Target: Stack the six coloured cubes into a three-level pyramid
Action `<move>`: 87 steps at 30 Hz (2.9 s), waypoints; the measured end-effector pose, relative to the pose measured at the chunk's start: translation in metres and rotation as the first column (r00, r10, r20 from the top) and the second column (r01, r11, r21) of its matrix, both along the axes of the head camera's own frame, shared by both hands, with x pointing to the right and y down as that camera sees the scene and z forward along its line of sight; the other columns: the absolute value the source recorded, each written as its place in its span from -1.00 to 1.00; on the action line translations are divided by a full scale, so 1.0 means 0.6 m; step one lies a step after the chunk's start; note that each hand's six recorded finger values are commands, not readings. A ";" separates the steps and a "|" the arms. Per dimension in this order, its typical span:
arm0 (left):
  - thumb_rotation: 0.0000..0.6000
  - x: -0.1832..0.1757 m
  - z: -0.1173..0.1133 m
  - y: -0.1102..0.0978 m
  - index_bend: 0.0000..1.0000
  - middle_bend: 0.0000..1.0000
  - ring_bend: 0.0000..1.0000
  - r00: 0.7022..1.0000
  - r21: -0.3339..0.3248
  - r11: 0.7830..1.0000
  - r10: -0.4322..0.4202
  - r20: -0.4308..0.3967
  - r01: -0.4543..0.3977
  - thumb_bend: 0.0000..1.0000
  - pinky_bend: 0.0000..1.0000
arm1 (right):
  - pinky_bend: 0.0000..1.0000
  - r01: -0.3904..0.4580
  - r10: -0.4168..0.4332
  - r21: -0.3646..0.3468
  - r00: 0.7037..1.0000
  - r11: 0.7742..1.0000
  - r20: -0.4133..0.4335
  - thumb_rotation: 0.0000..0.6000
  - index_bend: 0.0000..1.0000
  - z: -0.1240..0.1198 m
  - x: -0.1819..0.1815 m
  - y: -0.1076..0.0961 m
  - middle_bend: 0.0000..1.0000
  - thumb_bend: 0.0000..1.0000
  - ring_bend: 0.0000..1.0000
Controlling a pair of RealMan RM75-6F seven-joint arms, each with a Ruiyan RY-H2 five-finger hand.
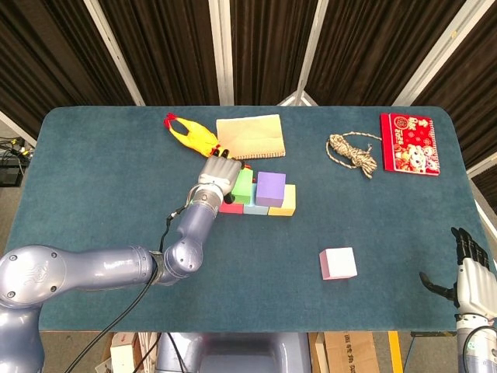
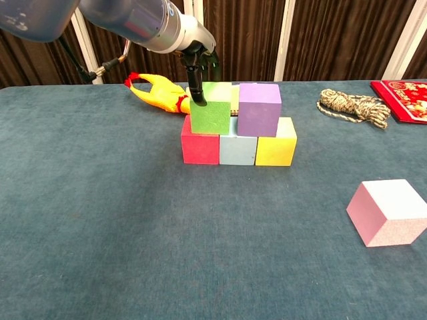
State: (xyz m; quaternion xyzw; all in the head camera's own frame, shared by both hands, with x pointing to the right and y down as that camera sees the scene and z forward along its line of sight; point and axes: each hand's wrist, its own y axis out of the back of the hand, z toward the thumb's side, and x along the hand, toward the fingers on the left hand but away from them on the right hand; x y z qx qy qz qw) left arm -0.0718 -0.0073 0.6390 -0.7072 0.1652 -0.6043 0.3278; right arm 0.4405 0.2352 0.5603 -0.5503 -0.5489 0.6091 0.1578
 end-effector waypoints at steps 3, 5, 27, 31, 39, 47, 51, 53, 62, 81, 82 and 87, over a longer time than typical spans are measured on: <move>1.00 0.001 0.001 0.000 -0.54 -0.57 -1.00 1.000 0.007 1.000 0.002 0.003 -0.002 -0.28 -1.00 | -1.00 -0.002 0.002 0.002 1.000 1.000 0.000 1.00 -0.87 0.000 0.001 0.000 -0.95 -0.50 -1.00; 1.00 0.000 0.002 0.000 -0.54 -0.56 -1.00 1.000 0.009 1.000 0.002 0.006 -0.002 -0.28 -1.00 | -1.00 -0.002 0.002 0.001 1.000 1.000 0.001 1.00 -0.87 -0.001 0.001 0.000 -0.95 -0.50 -1.00; 1.00 0.006 0.008 -0.002 -0.45 -0.46 -0.99 1.000 0.026 1.000 0.007 -0.005 -0.007 -0.24 -1.00 | -1.00 -0.009 0.009 0.003 1.000 1.000 0.005 1.00 -0.87 0.001 0.002 -0.002 -0.95 -0.50 -1.00; 1.00 0.002 0.007 -0.003 -0.44 -0.45 -0.98 1.000 0.026 1.000 -0.003 -0.007 0.003 -0.24 -1.00 | -1.00 -0.010 0.010 0.003 1.000 1.000 0.005 1.00 -0.87 0.001 0.002 -0.001 -0.95 -0.50 -1.00; 1.00 0.000 0.007 -0.003 -0.44 -0.45 -0.98 0.999 0.010 1.000 -0.028 -0.039 0.029 -0.24 -1.00 | -1.00 -0.010 0.010 0.002 1.000 1.000 0.006 1.00 -0.86 0.002 0.001 -0.002 -0.95 -0.50 -1.00; 1.00 0.001 0.006 -0.001 -0.44 -0.46 -0.98 0.998 0.000 0.999 -0.033 -0.048 0.033 -0.24 -1.00 | -1.00 -0.011 0.011 0.002 1.000 1.000 0.006 1.00 -0.86 0.001 0.001 -0.002 -0.95 -0.50 -1.00; 1.00 0.002 0.006 0.000 -0.44 -0.46 -0.99 0.998 0.000 0.999 -0.034 -0.047 0.034 -0.24 -1.00 | -1.00 -0.012 0.012 0.004 1.000 1.000 0.006 1.00 -0.86 0.001 0.002 -0.002 -0.95 -0.50 -1.00; 1.00 0.002 0.007 0.001 -0.44 -0.46 -0.99 0.998 0.000 0.999 -0.034 -0.046 0.034 -0.24 -1.00 | -1.00 -0.012 0.012 0.005 1.000 1.000 0.007 1.00 -0.86 0.000 0.002 -0.002 -0.95 -0.50 -1.00; 1.00 0.001 0.013 0.002 -0.45 -0.46 -0.99 0.999 0.000 0.999 -0.034 -0.041 0.034 -0.24 -1.00 | -1.00 -0.013 0.013 0.007 1.000 1.000 0.007 1.00 -0.86 0.000 0.002 -0.002 -0.95 -0.50 -1.00; 1.00 0.004 0.019 0.006 -0.46 -0.46 -0.98 0.998 -0.007 0.999 -0.040 -0.042 0.039 -0.25 -1.00 | -1.00 -0.018 0.018 0.010 1.000 1.000 0.008 1.00 -0.86 0.000 0.004 -0.003 -0.95 -0.50 -1.00; 1.00 0.004 0.019 0.007 -0.46 -0.46 -0.98 0.998 -0.007 0.999 -0.039 -0.041 0.038 -0.25 -1.00 | -1.00 -0.017 0.017 0.011 1.000 1.000 0.008 1.00 -0.86 0.000 0.004 -0.004 -0.95 -0.50 -1.00; 1.00 0.006 0.021 0.007 -0.46 -0.46 -0.98 0.998 -0.009 0.999 -0.041 -0.043 0.041 -0.25 -1.00 | -1.00 -0.017 0.017 0.009 1.000 1.000 0.007 1.00 -0.86 0.001 0.004 -0.003 -0.95 -0.50 -1.00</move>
